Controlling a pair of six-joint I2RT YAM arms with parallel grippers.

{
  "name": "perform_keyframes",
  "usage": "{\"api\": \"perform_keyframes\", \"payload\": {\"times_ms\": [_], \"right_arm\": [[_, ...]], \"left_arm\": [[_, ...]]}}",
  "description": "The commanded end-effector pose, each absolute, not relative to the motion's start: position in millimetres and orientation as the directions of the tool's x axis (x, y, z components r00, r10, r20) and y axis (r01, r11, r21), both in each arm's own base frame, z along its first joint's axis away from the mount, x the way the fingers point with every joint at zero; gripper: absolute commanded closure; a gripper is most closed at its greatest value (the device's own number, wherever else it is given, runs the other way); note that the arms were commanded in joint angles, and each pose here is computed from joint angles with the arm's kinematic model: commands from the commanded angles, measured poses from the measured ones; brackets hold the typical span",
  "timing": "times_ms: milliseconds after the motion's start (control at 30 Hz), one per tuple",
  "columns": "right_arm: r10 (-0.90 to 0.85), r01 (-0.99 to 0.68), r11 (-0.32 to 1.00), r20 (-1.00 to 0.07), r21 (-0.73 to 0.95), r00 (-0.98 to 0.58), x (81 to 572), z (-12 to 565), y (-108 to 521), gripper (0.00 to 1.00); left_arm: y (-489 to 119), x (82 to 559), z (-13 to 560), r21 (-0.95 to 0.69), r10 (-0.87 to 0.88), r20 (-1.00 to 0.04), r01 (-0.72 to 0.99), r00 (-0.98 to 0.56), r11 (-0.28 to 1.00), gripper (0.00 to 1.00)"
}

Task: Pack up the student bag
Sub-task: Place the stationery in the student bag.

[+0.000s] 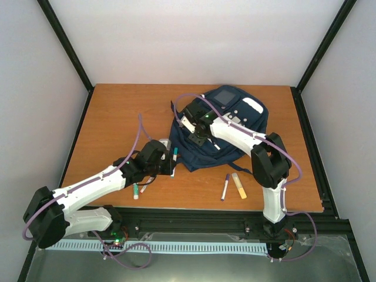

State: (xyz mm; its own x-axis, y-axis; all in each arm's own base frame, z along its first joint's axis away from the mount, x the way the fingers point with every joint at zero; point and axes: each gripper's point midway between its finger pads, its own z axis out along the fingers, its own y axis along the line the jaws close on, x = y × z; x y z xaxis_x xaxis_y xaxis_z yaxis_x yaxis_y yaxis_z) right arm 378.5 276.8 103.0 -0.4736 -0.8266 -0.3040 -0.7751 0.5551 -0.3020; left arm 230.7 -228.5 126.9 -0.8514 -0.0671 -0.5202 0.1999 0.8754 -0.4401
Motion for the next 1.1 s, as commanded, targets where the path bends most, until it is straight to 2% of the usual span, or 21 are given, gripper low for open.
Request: {"api": "perform_keyframes", "payload": {"times_ms": [0,100,233,400,567,833,1067], "right_arm": [[-0.793,-0.687,0.609,-0.330,-0.397,-0.512,398,125,263,0.54],[-0.783,-0.681,0.619,-0.374,-0.391,-0.497,395,146,264,0.76],[-0.772,-0.687,0.627,-0.404,-0.366,-0.490,389,158,262,0.97],[-0.703,-0.696,0.682,-0.462,-0.223,-0.541,387,162,250,0.97],[-0.580,-0.716,0.698,-0.585,0.002,-0.567,385,194,247,0.97],[-0.502,-0.745,0.658,-0.674,0.108,-0.542,380,229,244,0.97],[-0.469,-0.748,0.656,-0.720,0.104,-0.511,379,253,238,0.97]], "left_arm": [[-224,237,129,-0.440,-0.105,-0.533,0.169,-0.840,0.882,0.91],[-224,237,127,-0.445,-0.107,-0.530,0.168,-0.841,0.880,0.91],[-231,237,129,-0.473,-0.110,-0.532,0.187,-0.839,0.861,0.91],[-237,243,147,-0.493,-0.123,-0.562,0.212,-0.818,0.844,0.91],[-249,260,182,-0.485,-0.121,-0.613,0.250,-0.781,0.838,0.92],[-293,304,212,-0.496,-0.117,-0.638,0.291,-0.761,0.818,0.93],[-325,350,213,-0.613,-0.207,-0.569,0.243,-0.796,0.752,0.93]]}}
